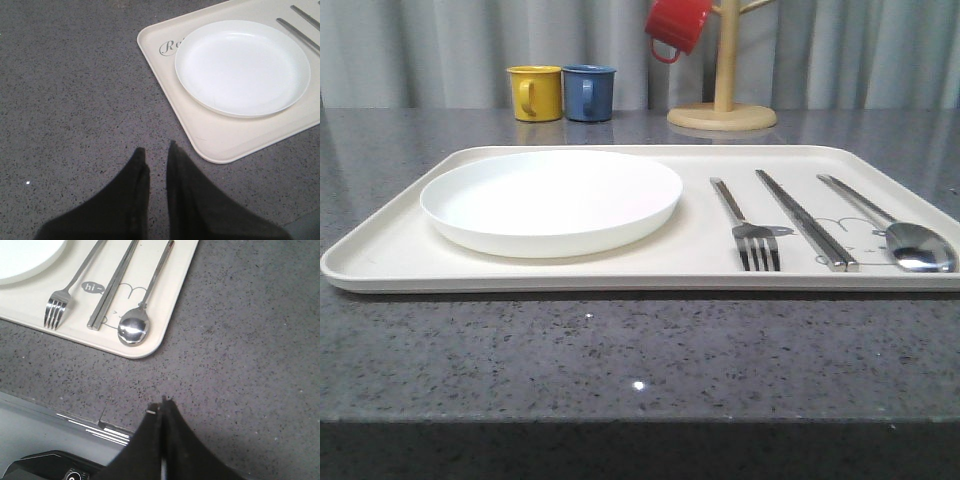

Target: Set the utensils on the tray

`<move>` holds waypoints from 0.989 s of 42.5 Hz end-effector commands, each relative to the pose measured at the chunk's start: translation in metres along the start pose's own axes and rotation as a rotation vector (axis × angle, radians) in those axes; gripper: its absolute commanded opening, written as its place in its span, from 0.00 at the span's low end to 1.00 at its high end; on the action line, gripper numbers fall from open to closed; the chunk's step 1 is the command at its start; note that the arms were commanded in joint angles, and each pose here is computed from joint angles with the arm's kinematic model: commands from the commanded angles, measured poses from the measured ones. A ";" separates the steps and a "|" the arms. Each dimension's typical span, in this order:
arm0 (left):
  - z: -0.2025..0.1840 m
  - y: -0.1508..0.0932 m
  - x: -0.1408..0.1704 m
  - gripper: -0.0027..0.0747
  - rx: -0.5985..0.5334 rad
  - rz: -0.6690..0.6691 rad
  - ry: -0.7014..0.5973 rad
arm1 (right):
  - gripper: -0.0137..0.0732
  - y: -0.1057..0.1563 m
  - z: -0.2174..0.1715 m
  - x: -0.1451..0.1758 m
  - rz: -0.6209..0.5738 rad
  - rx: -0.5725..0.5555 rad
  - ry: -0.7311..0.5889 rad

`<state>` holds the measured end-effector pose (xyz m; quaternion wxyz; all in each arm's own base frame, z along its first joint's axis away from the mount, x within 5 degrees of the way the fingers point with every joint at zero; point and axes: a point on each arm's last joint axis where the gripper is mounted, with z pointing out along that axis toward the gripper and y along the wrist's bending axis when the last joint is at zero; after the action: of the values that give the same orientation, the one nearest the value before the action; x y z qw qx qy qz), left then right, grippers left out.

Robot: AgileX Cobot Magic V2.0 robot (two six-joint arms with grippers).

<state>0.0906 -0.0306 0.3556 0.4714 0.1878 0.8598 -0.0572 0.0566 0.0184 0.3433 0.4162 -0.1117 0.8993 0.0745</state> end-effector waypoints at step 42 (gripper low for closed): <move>0.023 0.006 0.113 0.01 -0.372 -0.066 -0.573 | 0.08 0.000 -0.005 -0.008 -0.013 0.004 -0.054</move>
<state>0.0550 -0.0020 0.2448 0.6545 0.0654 0.7524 0.0352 0.0558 0.0183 0.3423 0.4100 -0.1140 0.9019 0.0732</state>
